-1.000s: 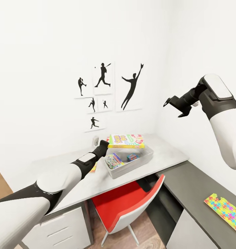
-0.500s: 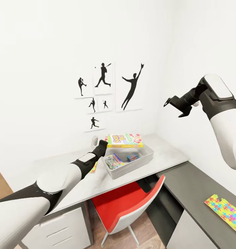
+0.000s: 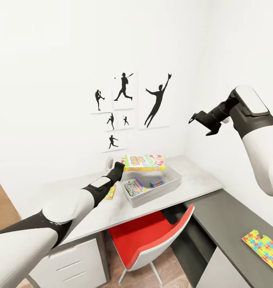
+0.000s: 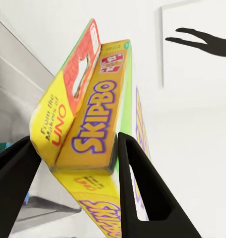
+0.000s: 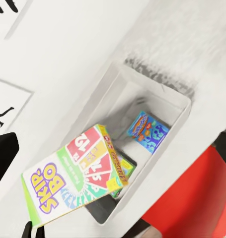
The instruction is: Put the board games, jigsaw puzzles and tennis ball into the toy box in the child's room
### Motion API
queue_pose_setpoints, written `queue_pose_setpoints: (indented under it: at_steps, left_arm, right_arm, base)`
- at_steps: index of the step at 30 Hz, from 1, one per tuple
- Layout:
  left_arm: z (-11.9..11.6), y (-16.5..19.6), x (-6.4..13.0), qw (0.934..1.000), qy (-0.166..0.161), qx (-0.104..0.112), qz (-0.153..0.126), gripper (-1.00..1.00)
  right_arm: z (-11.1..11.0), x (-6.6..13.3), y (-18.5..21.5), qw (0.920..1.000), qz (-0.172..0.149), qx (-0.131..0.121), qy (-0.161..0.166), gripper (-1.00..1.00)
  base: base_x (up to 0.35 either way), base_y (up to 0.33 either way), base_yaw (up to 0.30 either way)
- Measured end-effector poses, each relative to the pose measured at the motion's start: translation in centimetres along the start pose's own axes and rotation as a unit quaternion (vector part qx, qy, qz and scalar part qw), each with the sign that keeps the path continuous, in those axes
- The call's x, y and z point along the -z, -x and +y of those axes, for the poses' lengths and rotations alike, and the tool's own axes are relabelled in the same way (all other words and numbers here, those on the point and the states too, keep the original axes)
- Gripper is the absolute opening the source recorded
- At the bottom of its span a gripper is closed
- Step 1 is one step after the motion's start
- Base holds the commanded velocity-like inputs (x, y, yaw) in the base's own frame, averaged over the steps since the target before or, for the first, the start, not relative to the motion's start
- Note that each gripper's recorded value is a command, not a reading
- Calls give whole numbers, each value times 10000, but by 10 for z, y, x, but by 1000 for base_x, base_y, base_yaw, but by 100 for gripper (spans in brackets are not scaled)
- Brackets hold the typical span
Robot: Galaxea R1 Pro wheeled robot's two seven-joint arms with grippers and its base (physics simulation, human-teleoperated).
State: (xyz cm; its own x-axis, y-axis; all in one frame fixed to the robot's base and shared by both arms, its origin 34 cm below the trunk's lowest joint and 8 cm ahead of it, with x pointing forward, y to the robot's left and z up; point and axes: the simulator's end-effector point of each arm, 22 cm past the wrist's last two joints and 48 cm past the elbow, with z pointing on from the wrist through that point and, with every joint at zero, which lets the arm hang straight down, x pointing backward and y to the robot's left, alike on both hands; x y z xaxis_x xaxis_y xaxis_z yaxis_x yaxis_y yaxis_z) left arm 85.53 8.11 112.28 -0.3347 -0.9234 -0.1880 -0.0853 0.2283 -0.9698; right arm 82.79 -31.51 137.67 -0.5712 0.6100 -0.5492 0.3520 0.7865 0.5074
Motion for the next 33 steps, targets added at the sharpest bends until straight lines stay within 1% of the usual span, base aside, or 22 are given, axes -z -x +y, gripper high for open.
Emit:
queue_pose_setpoints:
  at_steps: [3,6,8,12,15,26,29,31,33]
  left_arm:
    - [0,2,0,10000,10,-13,-40,-100]
    - [3,11,0,9997,65,-46,-250,-100]
    - [8,15,1,9992,178,-71,-343,-100]
    - [16,17,1,9985,369,-91,-391,-100]
    - [20,16,2,9982,455,-96,-368,-100]
    - [22,13,2,9982,487,-112,-318,-100]
    - [21,8,1,9986,480,-107,-209,-100]
    - [21,2,1,9988,473,-92,-69,-100]
    - [21,-1,1,9989,461,-80,6,-100]
  right_arm:
    - [0,0,0,10000,0,0,1,100]
    - [0,0,0,10000,0,-1,1,100]
    - [1,0,-1,10000,4,3,5,100]
    - [1,0,-1,10000,6,6,8,100]
    - [1,0,-1,10000,5,6,7,100]
    - [3,0,-2,10000,11,15,14,100]
    - [3,-1,-2,10000,10,16,12,100]
    - [3,-1,-2,10000,9,17,9,100]
    - [3,-1,-2,10000,8,20,8,100]
  base:
    - [0,0,49]
    - [0,0,14]
    - [0,0,5]
    - [0,0,2]
    - [0,0,0]
    - [0,0,0]
    - [0,0,0]
    - [0,0,0]
    - [0,0,0]
